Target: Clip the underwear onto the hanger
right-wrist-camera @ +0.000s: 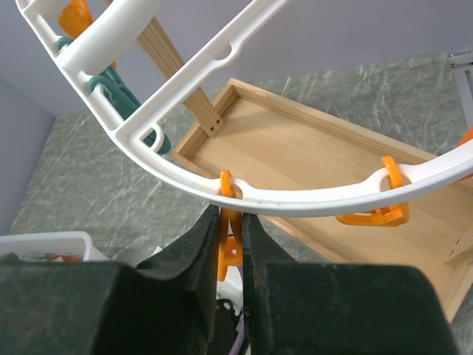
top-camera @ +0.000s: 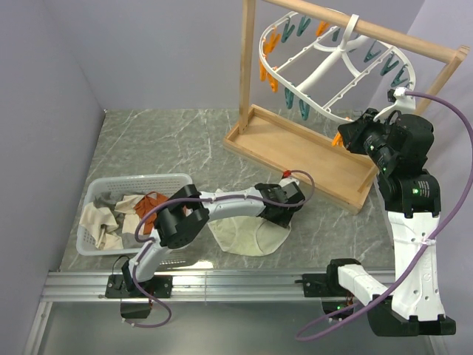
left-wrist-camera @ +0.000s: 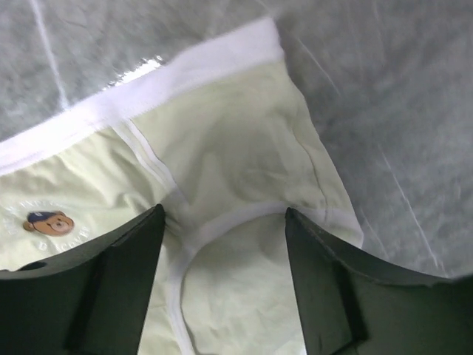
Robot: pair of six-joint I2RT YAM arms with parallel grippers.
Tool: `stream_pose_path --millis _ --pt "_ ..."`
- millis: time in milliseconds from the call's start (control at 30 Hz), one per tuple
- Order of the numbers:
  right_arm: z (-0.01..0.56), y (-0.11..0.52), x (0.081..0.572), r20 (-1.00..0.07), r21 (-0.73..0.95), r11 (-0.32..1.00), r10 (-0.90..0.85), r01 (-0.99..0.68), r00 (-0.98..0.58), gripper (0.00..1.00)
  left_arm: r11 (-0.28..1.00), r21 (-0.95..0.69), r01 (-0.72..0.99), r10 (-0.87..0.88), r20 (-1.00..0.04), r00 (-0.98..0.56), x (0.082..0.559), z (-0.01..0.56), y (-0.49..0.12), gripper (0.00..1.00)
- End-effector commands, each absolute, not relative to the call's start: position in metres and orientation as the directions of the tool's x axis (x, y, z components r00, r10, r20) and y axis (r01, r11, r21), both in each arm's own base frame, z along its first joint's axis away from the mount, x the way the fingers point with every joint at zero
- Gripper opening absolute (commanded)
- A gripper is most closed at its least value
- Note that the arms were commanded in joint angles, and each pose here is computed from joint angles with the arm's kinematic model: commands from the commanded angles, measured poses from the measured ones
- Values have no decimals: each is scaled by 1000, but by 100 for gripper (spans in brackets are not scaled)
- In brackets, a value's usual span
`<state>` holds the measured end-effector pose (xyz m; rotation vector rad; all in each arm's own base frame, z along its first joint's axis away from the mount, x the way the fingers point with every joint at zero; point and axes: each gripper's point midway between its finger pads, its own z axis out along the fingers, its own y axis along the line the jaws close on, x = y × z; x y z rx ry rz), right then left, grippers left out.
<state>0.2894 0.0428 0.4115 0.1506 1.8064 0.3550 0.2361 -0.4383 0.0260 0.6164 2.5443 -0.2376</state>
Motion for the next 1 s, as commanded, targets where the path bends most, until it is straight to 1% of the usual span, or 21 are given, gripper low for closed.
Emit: stream_pose_path --millis 0,100,133,267,333,433,533,600,633,733,767,800,833,867,900,933,967 --pt "423 47 284 -933 307 944 274 -122 -232 0 870 -72 487 365 -571 -736 234 69 -452 74" --pt "422 49 284 -932 309 942 273 -128 -239 0 891 -64 449 341 -559 -756 239 68 -458 79" --pt "422 48 283 -932 309 943 274 -127 -238 0 895 -63 442 338 -552 -762 241 65 -461 79" --pt "421 48 284 -932 309 942 274 -127 -238 0 910 -45 412 333 -511 -792 243 44 -461 87" --pt "421 49 284 -931 311 942 275 -128 -239 0 920 -42 390 322 -487 -812 246 31 -461 89" --pt "421 48 283 -931 312 941 277 -128 -236 0 924 -25 381 320 -492 -809 250 22 -461 96" --pt "421 49 283 -931 312 941 276 -131 -237 0 927 3 375 329 -487 -809 253 10 -459 96" --pt "421 49 283 -932 312 941 276 -129 -235 0 927 16 375 337 -471 -815 252 2 -455 94" --pt "422 48 283 -932 313 941 278 -127 -233 0 929 24 370 340 -453 -824 251 -7 -449 92" --pt "422 49 283 -932 312 941 276 -129 -235 0 930 33 367 349 -398 -849 245 -26 -435 78" --pt "421 48 283 -931 313 942 278 -125 -236 0 931 31 364 348 -380 -857 243 -31 -431 71" --pt "421 48 283 -931 313 941 278 -127 -236 0 932 27 360 344 -370 -863 242 -35 -429 67" --pt "422 49 283 -931 313 941 278 -128 -235 0 935 26 354 341 -345 -875 241 -42 -422 58" --pt "422 49 282 -931 314 941 279 -129 -234 0 936 29 351 339 -337 -878 241 -45 -420 53" --pt "422 49 282 -931 315 941 279 -128 -235 0 937 29 348 337 -329 -882 242 -48 -418 46" --pt "422 48 283 -932 313 942 278 -124 -234 0 939 29 343 334 -323 -886 244 -51 -416 30" --pt "421 48 283 -931 313 941 278 -125 -236 0 939 34 342 334 -323 -885 245 -52 -414 23"
